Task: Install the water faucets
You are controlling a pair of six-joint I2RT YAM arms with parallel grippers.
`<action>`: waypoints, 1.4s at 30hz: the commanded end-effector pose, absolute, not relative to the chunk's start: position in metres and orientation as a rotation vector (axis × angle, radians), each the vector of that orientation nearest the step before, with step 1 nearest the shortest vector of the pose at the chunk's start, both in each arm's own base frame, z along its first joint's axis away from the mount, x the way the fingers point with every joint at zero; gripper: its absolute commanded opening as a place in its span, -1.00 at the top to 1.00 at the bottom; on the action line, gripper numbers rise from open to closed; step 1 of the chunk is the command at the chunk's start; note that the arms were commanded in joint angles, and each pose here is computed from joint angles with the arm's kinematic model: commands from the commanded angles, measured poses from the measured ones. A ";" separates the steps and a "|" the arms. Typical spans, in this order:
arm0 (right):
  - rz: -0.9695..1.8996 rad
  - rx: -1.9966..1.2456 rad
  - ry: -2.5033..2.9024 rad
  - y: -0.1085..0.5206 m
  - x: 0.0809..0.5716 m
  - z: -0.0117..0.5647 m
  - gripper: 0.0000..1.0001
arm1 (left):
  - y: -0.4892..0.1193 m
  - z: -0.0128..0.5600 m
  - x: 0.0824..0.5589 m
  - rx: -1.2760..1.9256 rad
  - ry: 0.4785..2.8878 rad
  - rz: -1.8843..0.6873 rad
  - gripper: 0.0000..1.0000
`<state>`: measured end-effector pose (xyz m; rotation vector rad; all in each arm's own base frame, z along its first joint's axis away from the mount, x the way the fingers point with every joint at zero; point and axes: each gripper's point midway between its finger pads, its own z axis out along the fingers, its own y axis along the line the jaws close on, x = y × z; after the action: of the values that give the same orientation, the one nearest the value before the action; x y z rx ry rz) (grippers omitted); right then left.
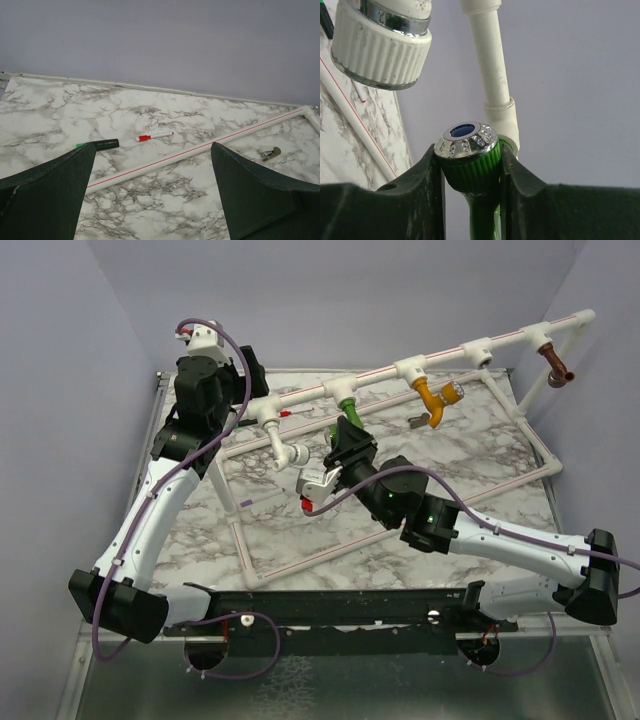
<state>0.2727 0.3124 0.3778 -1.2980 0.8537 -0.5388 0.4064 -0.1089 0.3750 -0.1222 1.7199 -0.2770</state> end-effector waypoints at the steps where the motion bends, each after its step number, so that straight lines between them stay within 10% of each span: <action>1: -0.427 -1.141 0.879 0.314 0.270 0.394 0.90 | -0.118 0.272 0.387 -0.047 2.061 -0.222 -0.98; 26: 0.027 -0.779 0.974 0.311 0.251 0.433 0.98 | -0.118 0.274 0.387 -0.046 2.058 -0.228 -0.98; 33: -0.017 -0.842 1.009 0.304 0.250 0.417 0.07 | -0.119 0.271 0.387 -0.046 2.065 -0.226 -0.98; 42: -0.053 -1.003 1.063 0.299 0.244 0.394 -0.50 | -0.117 0.268 0.389 -0.051 2.070 -0.215 -0.98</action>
<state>0.2579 0.3045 0.3814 -1.0536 1.0282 -0.1794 0.4054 -0.1105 0.3729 -0.1202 1.7289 -0.2796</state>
